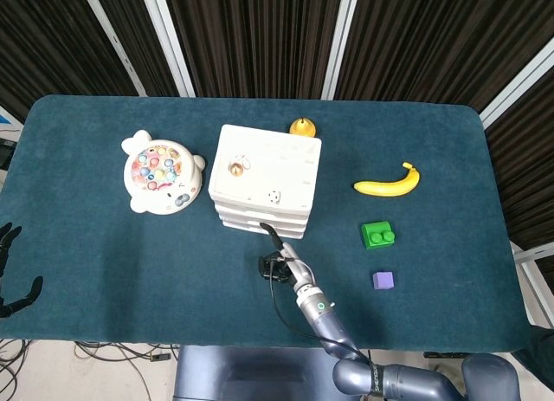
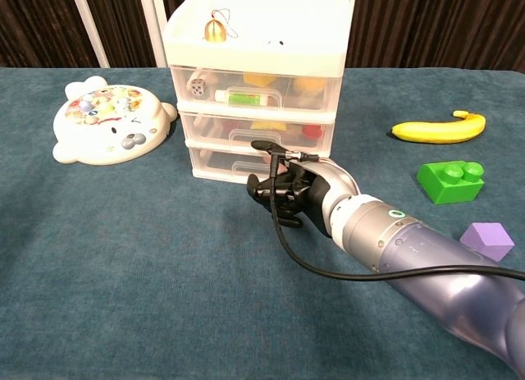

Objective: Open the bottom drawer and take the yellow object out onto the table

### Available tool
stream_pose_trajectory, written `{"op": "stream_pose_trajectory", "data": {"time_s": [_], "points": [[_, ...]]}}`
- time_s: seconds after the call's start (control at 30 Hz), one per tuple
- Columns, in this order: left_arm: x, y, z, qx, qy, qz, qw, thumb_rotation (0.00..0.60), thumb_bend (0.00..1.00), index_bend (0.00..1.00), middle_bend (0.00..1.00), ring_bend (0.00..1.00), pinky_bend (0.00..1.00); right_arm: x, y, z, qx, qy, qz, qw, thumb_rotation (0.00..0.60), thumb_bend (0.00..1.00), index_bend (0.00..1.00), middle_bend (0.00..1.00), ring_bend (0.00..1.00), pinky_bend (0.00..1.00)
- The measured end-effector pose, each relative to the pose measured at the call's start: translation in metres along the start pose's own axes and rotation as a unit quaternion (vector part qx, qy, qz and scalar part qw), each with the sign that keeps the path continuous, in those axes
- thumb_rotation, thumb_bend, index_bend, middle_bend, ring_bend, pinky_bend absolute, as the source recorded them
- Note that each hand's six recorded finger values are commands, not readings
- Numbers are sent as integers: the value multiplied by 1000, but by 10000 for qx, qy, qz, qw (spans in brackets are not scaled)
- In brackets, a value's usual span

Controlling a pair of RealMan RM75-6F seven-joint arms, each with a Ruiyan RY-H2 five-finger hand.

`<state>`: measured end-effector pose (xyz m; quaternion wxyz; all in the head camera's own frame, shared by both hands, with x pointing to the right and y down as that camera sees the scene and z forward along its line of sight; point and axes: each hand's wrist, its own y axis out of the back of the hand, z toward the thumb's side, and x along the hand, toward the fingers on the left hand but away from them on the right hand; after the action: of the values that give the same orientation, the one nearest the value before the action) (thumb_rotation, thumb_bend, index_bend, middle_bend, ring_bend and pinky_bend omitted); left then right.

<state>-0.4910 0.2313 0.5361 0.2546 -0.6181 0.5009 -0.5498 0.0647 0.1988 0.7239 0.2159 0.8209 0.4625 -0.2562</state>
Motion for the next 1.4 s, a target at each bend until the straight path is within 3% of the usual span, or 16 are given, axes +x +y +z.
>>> {"op": "stream_pose_trajectory", "data": {"time_s": [1.4], "points": [[0,2,-2,-10,56,-1,10000,600,370,27,0,0,0,-25,-16,8,69,35,339,9994,600,677,0,922,948,974]]}}
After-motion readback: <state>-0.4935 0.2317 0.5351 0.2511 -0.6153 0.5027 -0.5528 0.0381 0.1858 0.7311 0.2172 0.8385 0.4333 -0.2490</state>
